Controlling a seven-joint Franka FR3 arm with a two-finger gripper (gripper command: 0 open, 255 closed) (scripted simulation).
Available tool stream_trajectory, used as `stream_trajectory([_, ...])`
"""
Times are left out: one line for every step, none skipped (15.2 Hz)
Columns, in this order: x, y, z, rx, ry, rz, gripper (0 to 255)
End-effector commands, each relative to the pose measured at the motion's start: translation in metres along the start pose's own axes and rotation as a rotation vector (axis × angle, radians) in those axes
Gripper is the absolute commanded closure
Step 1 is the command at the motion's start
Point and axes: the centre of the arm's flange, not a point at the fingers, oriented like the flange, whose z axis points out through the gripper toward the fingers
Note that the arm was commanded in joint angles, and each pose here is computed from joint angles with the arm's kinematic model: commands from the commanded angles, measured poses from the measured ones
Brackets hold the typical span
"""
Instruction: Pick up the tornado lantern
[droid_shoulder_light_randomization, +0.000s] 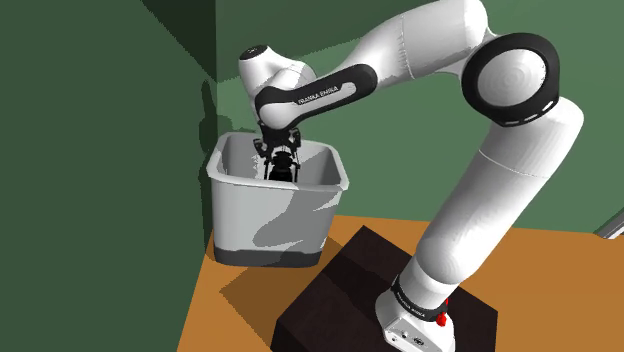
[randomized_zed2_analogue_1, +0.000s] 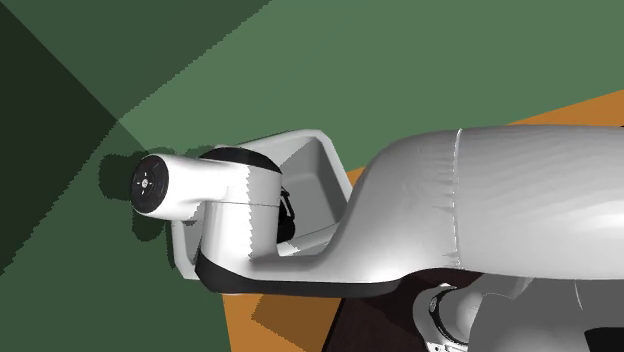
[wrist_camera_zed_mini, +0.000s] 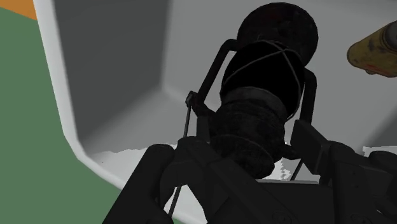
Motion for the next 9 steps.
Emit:
stream_trajectory([0.002, 0.004, -0.010, 0.000, 0.001, 0.000, 255])
stream_trajectory([0.003, 0.006, -0.015, 0.000, 0.001, 0.000, 255])
stream_trajectory([0.004, 0.007, -0.020, 0.000, 0.001, 0.000, 255])
stream_trajectory([0.005, 0.009, -0.025, 0.000, 0.001, 0.000, 255])
stream_trajectory([0.006, 0.011, -0.030, 0.000, 0.001, 0.000, 255])
stream_trajectory([0.007, 0.013, -0.035, 0.000, 0.001, 0.000, 255])
stream_trajectory([0.007, 0.015, -0.039, 0.000, 0.001, 0.000, 255])
stream_trajectory([0.008, 0.017, -0.044, 0.000, 0.001, 0.000, 255])
stream_trajectory([0.009, 0.019, -0.049, 0.000, 0.001, 0.000, 255])
